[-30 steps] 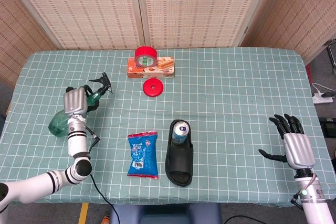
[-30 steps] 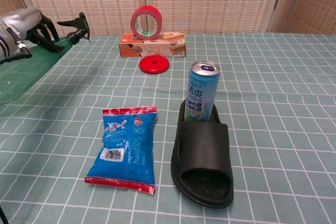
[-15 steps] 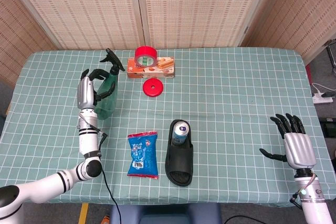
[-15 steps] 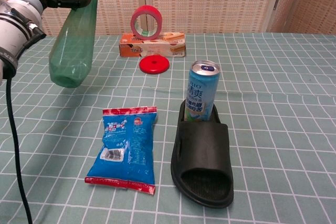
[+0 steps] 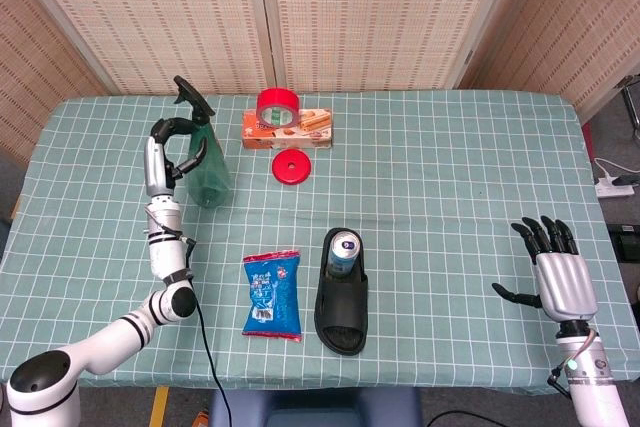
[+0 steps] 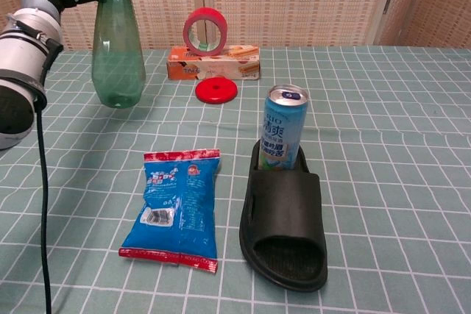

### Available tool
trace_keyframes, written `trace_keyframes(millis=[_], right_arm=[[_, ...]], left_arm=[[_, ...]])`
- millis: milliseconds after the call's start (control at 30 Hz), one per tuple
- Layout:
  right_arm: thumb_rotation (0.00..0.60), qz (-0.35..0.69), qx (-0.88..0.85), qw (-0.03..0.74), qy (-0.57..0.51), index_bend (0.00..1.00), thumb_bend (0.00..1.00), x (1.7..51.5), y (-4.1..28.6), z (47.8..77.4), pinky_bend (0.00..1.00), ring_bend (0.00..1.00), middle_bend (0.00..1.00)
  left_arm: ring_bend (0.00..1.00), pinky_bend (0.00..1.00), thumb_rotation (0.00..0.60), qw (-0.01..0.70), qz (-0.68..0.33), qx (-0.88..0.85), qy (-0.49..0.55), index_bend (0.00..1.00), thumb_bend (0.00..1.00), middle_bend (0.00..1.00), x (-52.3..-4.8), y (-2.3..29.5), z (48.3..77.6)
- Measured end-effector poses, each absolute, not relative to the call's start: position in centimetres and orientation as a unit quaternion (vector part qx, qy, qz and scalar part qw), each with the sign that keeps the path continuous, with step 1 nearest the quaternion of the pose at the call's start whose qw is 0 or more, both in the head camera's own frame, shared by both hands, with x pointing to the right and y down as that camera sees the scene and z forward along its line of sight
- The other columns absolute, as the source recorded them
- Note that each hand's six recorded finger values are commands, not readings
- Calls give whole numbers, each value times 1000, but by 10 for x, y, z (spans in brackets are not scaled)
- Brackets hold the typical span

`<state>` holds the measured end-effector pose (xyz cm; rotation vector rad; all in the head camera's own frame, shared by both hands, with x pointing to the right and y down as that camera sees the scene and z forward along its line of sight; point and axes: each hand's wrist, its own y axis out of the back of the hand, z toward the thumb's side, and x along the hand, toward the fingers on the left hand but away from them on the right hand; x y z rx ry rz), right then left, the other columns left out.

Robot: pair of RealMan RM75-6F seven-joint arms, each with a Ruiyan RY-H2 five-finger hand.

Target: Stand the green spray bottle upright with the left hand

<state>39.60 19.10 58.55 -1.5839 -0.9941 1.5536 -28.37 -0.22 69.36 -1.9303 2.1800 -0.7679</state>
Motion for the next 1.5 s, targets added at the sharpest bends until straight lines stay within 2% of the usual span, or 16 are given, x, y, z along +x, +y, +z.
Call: trace_keyframes(millis=[333,567,767,1500], right_arm=[[600,609,-595,356,-385,173,0,396,192,583,0,0,108],[600,618,-586,360,-381,173,0,397,193,583,0,0,109],[600,627,-577,366,-374,171,0,396,193,584,0,0,109],[600,654,-556,372,-353,165,0,394,193,585,13,0,115]], left_arm=[[311,62,600,-17,-173,-654,737,548,319,537,-289,-10,699],[309,62,600,1,-159,-674,721,546,319,529,-294,-15,696],[304,59,600,9,-170,-680,713,547,319,528,-302,-12,705],[282,59,600,-33,-179,-712,678,538,305,494,-318,1,733]])
